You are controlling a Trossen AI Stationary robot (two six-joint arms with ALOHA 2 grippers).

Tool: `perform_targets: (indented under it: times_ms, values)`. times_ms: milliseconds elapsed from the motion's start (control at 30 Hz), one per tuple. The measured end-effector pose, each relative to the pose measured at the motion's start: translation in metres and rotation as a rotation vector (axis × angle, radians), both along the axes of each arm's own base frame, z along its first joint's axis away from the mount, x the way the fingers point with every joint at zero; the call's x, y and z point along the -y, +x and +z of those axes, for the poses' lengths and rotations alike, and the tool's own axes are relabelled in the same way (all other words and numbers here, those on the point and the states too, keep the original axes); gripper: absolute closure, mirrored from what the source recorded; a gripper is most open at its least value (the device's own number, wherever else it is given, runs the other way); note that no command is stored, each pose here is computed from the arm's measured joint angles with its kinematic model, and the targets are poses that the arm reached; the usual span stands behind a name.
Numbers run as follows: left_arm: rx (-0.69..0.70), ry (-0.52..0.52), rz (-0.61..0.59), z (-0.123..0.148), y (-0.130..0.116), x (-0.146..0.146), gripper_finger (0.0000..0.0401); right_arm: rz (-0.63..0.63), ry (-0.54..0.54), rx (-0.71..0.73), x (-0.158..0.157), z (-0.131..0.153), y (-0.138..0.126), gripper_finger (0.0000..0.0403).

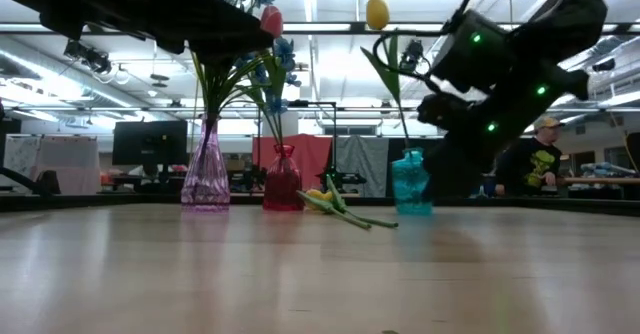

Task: Sort flowers into vase by color
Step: Adjust the blue vase, then put the yellow tulip into the blue vase

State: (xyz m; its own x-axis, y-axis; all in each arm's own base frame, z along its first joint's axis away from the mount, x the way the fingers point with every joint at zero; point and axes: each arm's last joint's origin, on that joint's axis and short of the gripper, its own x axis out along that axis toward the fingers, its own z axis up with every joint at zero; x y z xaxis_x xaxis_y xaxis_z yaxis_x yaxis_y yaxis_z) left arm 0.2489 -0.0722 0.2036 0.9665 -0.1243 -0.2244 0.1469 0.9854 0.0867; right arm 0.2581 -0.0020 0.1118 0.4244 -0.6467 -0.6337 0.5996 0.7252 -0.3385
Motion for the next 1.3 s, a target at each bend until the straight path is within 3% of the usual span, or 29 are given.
perform_targets:
  times_ms: [200, 367, 533, 733, 1033, 1300]
  values:
    - [-0.010, 0.002, 0.000, -0.001, 0.000, 0.000, 0.0238, -0.034, 0.050, 0.023, 0.014, -0.009, 0.005, 0.0206]
    - [-0.014, 0.003, 0.000, -0.001, 0.000, 0.000, 0.0238, -0.028, 0.169, 0.196, 0.006, 0.000, 0.014, 0.0206]
    - [-0.008, 0.001, 0.001, -0.001, 0.000, 0.000, 0.0238, -0.014, 0.182, 0.419, -0.011, 0.010, 0.027, 0.0206]
    - [-0.007, 0.001, 0.001, -0.001, 0.000, 0.000, 0.0238, -0.026, 0.167, 0.492, -0.029, 0.013, 0.054, 0.0217]
    - [-0.010, 0.001, 0.001, -0.001, 0.000, 0.000, 0.0238, -0.056, 0.166, 0.269, -0.025, 0.006, 0.107, 0.0239]
    - [-0.019, 0.003, 0.000, -0.002, 0.000, 0.000, 0.0238, -0.117, 0.280, 0.207, 0.001, -0.015, 0.121, 0.0241]
